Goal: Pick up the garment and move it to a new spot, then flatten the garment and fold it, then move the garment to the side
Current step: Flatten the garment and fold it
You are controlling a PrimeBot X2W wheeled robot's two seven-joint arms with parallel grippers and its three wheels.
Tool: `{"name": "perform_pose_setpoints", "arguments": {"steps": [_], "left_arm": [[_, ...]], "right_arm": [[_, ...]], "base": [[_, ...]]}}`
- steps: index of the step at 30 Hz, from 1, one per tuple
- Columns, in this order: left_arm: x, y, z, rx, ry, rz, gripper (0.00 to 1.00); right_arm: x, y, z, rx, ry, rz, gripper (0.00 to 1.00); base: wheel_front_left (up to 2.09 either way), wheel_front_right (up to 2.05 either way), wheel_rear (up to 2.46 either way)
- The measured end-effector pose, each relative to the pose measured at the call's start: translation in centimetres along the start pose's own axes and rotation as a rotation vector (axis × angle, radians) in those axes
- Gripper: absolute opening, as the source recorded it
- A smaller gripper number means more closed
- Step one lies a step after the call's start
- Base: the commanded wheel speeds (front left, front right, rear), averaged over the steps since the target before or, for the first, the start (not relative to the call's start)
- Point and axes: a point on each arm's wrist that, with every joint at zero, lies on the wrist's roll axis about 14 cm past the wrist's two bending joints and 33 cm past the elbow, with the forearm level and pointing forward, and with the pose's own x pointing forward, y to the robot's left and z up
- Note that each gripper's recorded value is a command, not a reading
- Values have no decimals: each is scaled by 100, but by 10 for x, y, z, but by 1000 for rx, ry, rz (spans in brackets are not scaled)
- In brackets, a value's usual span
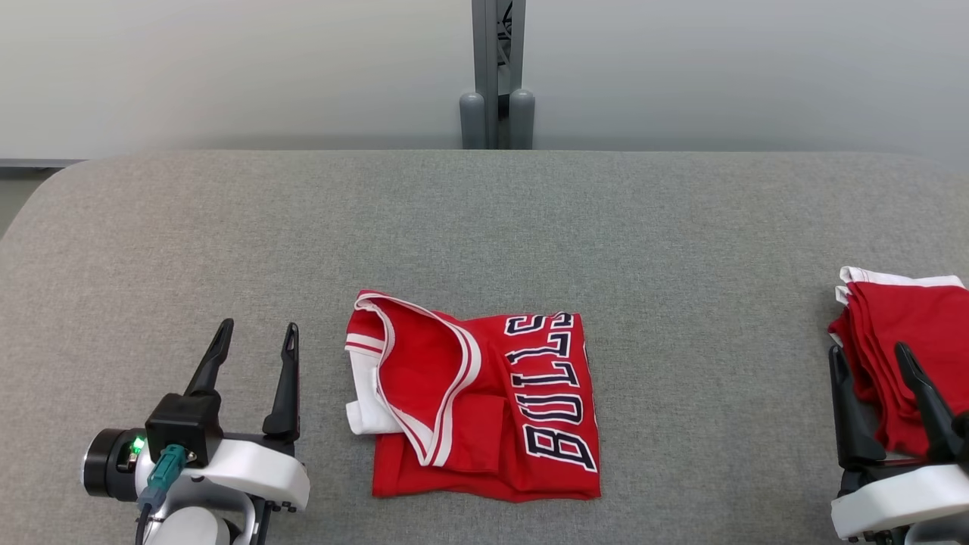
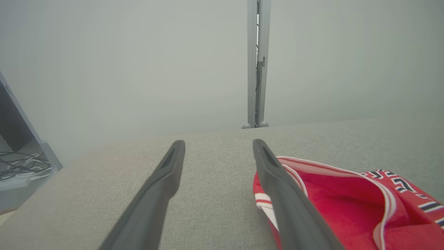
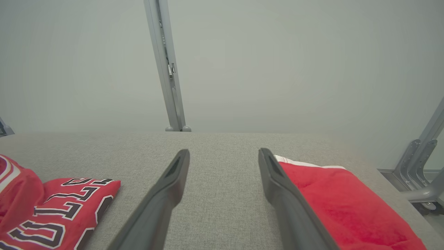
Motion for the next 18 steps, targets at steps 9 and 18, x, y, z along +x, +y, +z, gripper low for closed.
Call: {"name": "perform_pose_setpoints", "arguments": {"steps": [9,18], "left_arm": [[-2,0,2,9,1,0,100],[-3,2,0,10,6,8,100]], "right_arm": [[-2,-3,0,-1,2,-13,100],[3,5,-2,-1,21,12,0]], "base": [[0,0,0],[0,0,0]]}}
